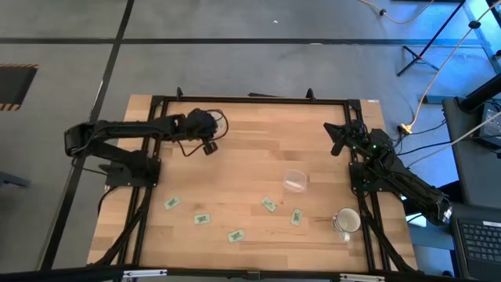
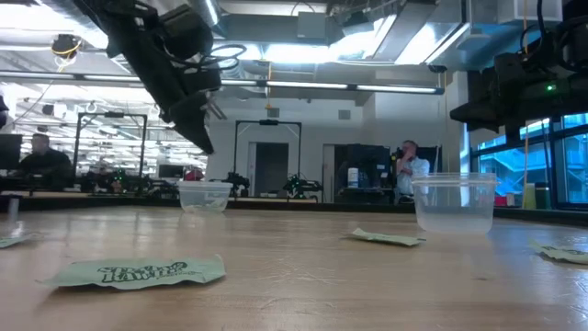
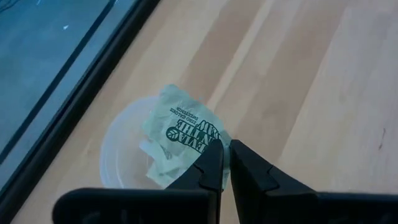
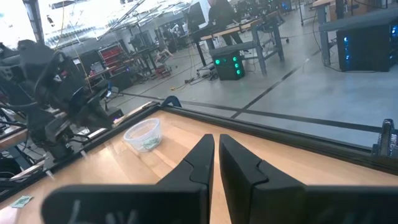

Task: Pick and place Stevia / Truvia into bins
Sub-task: Put the stevia packet into the top transparent container

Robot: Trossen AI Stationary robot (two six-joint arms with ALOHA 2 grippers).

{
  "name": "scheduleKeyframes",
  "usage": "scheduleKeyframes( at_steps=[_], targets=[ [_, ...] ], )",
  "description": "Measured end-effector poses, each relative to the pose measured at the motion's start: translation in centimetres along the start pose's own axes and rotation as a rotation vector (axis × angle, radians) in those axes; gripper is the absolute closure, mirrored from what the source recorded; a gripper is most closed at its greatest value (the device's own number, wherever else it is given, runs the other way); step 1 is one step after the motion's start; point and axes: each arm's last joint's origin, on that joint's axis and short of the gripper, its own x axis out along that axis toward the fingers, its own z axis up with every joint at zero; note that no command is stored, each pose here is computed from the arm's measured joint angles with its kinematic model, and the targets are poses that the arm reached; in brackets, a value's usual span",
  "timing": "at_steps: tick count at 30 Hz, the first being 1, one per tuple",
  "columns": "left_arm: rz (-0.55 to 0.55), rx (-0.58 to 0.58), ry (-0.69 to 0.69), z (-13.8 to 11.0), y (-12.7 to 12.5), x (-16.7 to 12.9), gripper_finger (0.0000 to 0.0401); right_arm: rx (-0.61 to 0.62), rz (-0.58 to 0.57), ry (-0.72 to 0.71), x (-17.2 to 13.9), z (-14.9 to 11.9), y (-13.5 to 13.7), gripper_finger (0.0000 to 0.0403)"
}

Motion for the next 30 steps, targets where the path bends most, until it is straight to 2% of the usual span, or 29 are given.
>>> scheduleKeyframes(
  at_steps=[6,20,30],
  targets=[
    [0.033,-0.035,0.010,0.0,1.3,0.7,0.0384,-0.001,0.000,0.000,0.0,0.0,0.0,0.0373],
    [0.087,-0.085,0.147,-1.3,3.0,5.1,0.0384,-0.027,-0.001,0.000,0.0,0.0,0.0,0.0373],
    [0.083,-0.090,0.166,-1.5,3.1,5.5,0.0376,-0.049,0.000,0.000,0.0,0.0,0.0,0.0373]
  ],
)
